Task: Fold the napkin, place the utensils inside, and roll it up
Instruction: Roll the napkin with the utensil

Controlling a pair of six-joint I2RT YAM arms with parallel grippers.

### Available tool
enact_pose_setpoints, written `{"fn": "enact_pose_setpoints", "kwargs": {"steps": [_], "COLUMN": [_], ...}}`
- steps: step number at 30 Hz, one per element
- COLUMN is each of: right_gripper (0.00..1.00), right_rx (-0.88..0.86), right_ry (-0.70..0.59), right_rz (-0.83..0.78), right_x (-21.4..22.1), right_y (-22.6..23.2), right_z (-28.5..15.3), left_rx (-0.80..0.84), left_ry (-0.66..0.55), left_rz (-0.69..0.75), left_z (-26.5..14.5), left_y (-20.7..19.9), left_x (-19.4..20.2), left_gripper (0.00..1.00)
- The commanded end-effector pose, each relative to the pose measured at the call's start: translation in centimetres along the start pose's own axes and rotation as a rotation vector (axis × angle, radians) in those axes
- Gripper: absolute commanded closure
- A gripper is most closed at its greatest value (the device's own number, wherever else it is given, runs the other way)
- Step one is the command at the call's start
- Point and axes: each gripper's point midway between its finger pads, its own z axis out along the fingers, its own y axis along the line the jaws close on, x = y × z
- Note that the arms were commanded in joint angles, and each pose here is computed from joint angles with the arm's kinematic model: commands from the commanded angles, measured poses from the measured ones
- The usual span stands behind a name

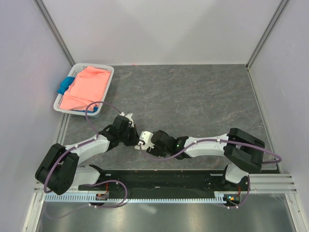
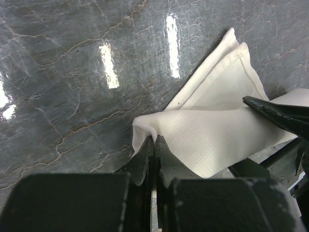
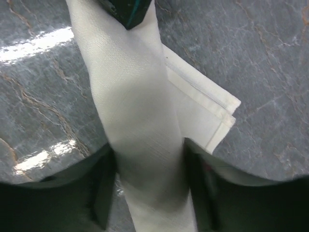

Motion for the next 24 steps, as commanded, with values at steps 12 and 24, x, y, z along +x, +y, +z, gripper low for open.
{"fn": "enact_pose_setpoints", "kwargs": {"steps": [12,24], "right_gripper": [0.63,0.63], "right_rx": [-0.390,-0.693], "right_ry": [0.108,0.184], "right_rz": [0.249,0.532], "right_x": [1.7,2.1], "right_y": [4.3,6.1], "right_z": [-0.7,0.0], "left_rx": [-0.163,0.039], "left_ry": [-0.203,-0.375], "left_rz": [0.020,0.027], "left_z": [-3.6,-5.9], "left_y": [1.6,-0.1], "left_x": [-4.0,-3.2], "left_gripper": [0.30,0.31]}}
